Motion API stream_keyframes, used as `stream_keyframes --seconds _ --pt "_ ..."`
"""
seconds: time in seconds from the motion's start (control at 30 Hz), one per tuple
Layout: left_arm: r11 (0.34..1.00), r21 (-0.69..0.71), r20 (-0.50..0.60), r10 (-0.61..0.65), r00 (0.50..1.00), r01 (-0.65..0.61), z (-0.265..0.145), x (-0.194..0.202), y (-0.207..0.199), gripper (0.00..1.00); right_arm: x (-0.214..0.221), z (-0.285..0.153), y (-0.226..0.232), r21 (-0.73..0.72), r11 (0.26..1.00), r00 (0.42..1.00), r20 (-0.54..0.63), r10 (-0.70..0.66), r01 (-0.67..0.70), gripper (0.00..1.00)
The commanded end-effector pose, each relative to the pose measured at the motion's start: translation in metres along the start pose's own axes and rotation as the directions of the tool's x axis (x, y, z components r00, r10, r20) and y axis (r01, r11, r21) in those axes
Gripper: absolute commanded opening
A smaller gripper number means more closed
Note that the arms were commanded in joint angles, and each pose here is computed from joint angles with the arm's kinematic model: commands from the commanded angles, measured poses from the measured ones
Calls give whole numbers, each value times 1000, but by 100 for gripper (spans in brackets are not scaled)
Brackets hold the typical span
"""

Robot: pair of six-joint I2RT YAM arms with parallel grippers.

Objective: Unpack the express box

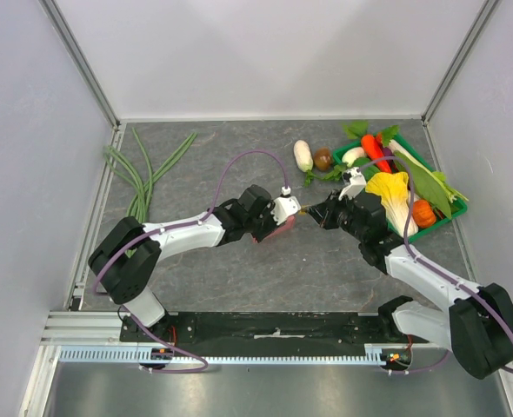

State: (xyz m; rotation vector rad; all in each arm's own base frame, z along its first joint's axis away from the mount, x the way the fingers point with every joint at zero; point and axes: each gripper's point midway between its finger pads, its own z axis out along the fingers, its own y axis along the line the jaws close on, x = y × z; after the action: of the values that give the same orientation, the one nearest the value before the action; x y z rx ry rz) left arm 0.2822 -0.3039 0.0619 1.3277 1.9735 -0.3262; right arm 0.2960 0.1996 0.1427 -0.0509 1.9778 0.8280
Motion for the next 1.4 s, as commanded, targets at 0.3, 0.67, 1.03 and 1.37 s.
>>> stream_keyframes --seconds 0.3,0.67,1.03,1.37 --pt "998 12 -280 -59 958 65 3 80 -12 3 26 -22 -5 11 999 994 -104 -44 45 0" --pt "996 51 -104 -73 992 79 -3 17 -8 44 -44 -31 -6 166 985 998 33 -57 51 0" --pt "998 -43 106 -35 994 40 -11 -62 25 83 -53 -6 -31 284 959 1000 14 -7 3 0" --pt "980 -185 346 -4 938 73 -82 -117 51 92 -72 58 -13 138 984 991 83 106 -117 4"
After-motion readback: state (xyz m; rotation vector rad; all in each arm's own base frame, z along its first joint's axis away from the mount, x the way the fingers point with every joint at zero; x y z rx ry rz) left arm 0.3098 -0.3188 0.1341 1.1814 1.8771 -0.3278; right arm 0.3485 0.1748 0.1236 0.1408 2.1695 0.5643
